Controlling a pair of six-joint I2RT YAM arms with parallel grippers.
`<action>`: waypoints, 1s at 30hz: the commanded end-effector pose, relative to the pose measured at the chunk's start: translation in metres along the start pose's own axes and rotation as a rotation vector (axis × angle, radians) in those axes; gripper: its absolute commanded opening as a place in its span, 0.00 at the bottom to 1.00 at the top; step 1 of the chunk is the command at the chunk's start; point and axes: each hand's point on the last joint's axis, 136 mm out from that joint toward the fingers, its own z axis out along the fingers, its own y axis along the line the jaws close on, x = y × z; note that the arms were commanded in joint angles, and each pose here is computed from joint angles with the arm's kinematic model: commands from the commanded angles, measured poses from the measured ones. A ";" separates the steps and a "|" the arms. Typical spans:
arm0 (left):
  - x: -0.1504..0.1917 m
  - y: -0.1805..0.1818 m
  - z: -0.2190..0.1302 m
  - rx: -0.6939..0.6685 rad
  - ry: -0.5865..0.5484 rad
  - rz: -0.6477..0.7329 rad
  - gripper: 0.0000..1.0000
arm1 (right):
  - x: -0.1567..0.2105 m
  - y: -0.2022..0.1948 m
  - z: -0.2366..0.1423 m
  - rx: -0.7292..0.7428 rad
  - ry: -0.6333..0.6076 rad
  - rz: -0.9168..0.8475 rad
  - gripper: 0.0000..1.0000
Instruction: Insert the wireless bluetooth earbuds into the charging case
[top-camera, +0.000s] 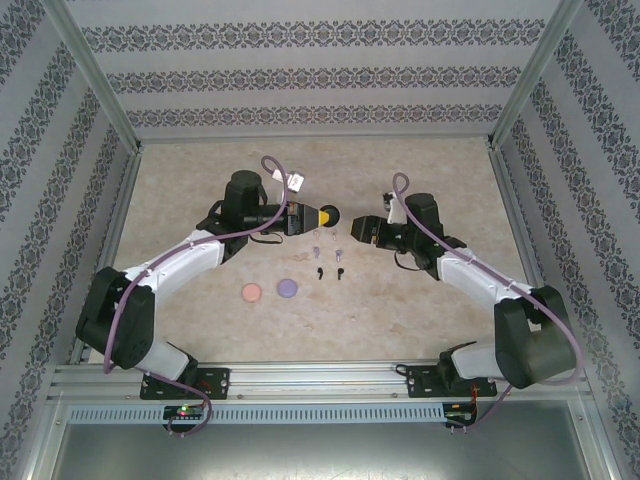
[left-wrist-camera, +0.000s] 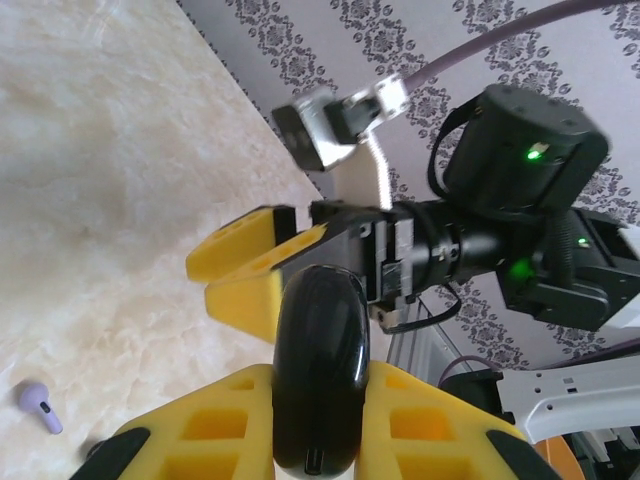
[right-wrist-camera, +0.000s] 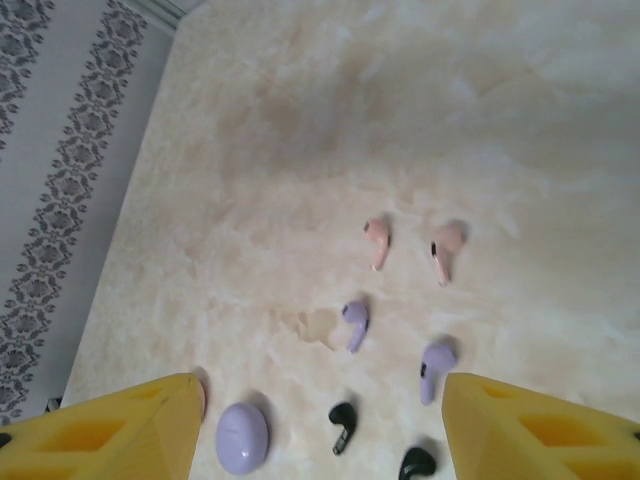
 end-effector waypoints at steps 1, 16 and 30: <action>-0.015 -0.023 -0.005 0.052 -0.034 0.065 0.00 | -0.007 0.020 -0.016 -0.055 -0.041 -0.022 0.66; -0.014 -0.015 -0.001 0.036 -0.025 0.054 0.00 | -0.034 0.113 -0.026 -0.234 -0.084 -0.155 0.68; -0.023 -0.027 -0.004 0.056 -0.036 0.076 0.00 | -0.017 0.039 0.003 -0.093 -0.046 -0.042 0.64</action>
